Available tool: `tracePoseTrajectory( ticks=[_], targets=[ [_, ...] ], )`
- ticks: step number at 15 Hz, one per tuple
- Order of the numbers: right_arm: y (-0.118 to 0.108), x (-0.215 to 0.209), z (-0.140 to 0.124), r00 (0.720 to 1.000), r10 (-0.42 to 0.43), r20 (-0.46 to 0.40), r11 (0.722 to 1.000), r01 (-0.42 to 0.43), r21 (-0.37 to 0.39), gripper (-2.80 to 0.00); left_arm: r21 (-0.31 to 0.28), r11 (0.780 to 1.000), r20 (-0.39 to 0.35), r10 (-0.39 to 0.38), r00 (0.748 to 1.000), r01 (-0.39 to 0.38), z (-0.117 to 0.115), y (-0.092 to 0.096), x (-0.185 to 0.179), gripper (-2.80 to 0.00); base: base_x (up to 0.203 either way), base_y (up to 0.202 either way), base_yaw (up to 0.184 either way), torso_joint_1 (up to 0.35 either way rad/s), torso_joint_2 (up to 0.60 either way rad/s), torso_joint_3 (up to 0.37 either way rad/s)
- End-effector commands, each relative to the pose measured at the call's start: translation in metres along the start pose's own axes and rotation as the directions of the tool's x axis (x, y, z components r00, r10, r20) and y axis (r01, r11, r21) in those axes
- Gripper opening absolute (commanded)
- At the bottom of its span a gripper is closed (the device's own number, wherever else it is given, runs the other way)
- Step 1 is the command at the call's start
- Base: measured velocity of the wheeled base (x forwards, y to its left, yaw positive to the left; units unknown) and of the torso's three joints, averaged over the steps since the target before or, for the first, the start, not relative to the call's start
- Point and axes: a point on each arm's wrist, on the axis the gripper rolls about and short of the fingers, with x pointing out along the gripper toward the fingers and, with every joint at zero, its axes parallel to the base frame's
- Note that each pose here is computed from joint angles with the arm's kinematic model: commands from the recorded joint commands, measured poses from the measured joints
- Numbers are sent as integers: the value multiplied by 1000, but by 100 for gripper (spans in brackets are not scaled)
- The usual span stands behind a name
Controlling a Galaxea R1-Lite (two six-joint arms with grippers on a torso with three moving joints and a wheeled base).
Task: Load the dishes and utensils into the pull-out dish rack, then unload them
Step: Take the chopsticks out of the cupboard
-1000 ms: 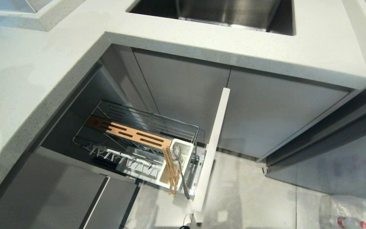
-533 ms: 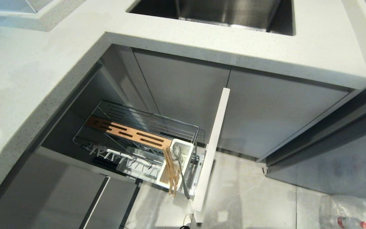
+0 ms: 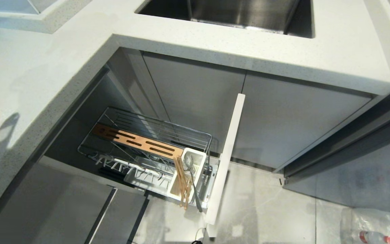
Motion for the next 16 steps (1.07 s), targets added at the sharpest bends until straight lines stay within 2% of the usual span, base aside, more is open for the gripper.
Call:
tracePoseTrajectory(
  ticks=[1, 4, 6, 8, 9, 10, 11, 13, 15, 16],
  targets=[
    [0, 0, -1, 1000, -1, -3, 1000, 1, 0, -280, -51, 996, -85, -74, 994, 70, -13, 1, 20, -280, 0, 0, 0, 0, 0, 0],
    [0, 0, 0, 1000, 0, -3, 1000, 0, 0, -280, -104, 986, -282, -155, 947, 130, -47, 0, 53, -280, 0, 0, 0, 0, 0, 0],
    [0, 0, 0, 1000, 0, -3, 1000, 0, 0, -280, -125, 979, -421, -201, 884, 163, -71, -7, 65, -280, 0, 0, 0, 0, 0, 0],
    [0, 0, 0, 1000, 1, -3, 1000, -1, 0, -280, -127, 973, -587, -229, 776, 190, -110, -18, 79, -280, 0, 0, 0, 0, 0, 0],
    [0, 0, -1, 1000, 0, -4, 1000, 0, 0, -280, -111, 977, -671, -210, 711, 183, -136, -24, 88, -280, 0, 0, 0, 0, 0, 0],
    [0, 0, 0, 1000, 1, -2, 1000, -1, 0, -280, -93, 981, -729, -183, 660, 170, -157, -28, 96, -280, 0, 0, 0, 0, 0, 0],
    [0, 0, 0, 1000, -1, -2, 1000, 1, 0, -280, -64, 987, -783, -142, 606, 149, -180, -31, 105, -280, 0, 0, 0, 0, 0, 0],
    [0, 0, 0, 1000, 0, -2, 1000, 0, 0, -280, 26, 995, -876, -25, 481, 100, -225, -34, 121, -280, 0, 0, 0, 0, 0, 0],
    [0, 0, 0, 1000, -1, -2, 1000, 1, 0, -280, 124, 990, -932, 94, 349, 64, -268, -31, 134, -280, 0, 0, 0, 0, 0, 0],
    [0, 0, 0, 1000, 1, -3, 1000, -1, 0, -280, 163, 985, -946, 141, 294, 53, -284, -29, 139, -280, 0, 0, 0, 0, 0, 0]
  ],
)
